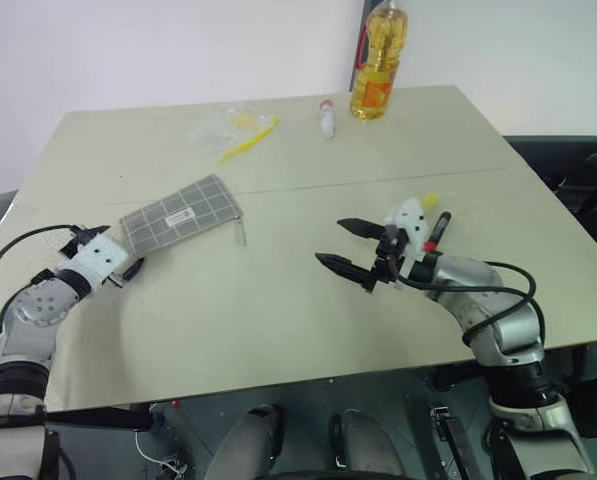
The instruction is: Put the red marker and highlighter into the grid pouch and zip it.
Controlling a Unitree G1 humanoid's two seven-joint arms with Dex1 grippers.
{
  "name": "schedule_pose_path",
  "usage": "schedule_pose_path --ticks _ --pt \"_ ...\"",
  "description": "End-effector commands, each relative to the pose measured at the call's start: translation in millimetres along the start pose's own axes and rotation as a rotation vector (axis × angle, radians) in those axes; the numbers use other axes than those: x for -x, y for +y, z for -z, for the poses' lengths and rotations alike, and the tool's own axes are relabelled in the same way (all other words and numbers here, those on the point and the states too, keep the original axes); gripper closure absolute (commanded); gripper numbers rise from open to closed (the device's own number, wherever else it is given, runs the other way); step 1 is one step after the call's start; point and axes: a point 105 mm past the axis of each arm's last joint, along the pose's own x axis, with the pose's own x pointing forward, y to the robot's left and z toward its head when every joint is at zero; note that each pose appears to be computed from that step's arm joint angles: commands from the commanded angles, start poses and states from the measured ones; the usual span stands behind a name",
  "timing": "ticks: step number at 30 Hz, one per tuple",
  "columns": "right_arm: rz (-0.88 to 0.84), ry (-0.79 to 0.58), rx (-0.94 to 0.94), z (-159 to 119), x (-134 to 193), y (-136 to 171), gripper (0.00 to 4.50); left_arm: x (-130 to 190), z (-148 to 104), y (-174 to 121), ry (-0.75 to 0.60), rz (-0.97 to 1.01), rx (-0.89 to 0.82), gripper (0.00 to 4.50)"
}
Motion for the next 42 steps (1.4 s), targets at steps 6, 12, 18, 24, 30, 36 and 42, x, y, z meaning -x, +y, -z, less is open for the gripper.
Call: schedule_pose_path --ticks 6,12,18,24,30,36,42 --pt "-0.029 -0.046 0.02 -10 -1 8 0.0 -5 11 8 0.063 -0.024 -0.053 0.03" --pt "-0.023 -0.047 0.017 -8 -1 9 0.0 -8 10 10 0.041 -0.051 -0.041 1.93" --pt "-0.022 -0.052 0.015 -9 -3 12 0.0 -8 0 14 -0.027 -0.102 0.007 4.45" --pt "-0.025 -0.054 0.012 -9 -3 13 0.0 0 -24 11 -0.158 -0.086 0.088 4.45" --pt "-0.032 -0.057 0.016 -9 -4 13 0.0 19 -69 -29 -0.281 0.043 0.119 4.45" --pt "0.062 0.094 0.088 15 -9 -7 0.0 38 -90 -89 -0.224 0.181 0.151 4.45" --pt "0.215 0.266 0.097 45 -9 -40 1.85 56 -114 -139 -0.183 0.286 0.279 4.11"
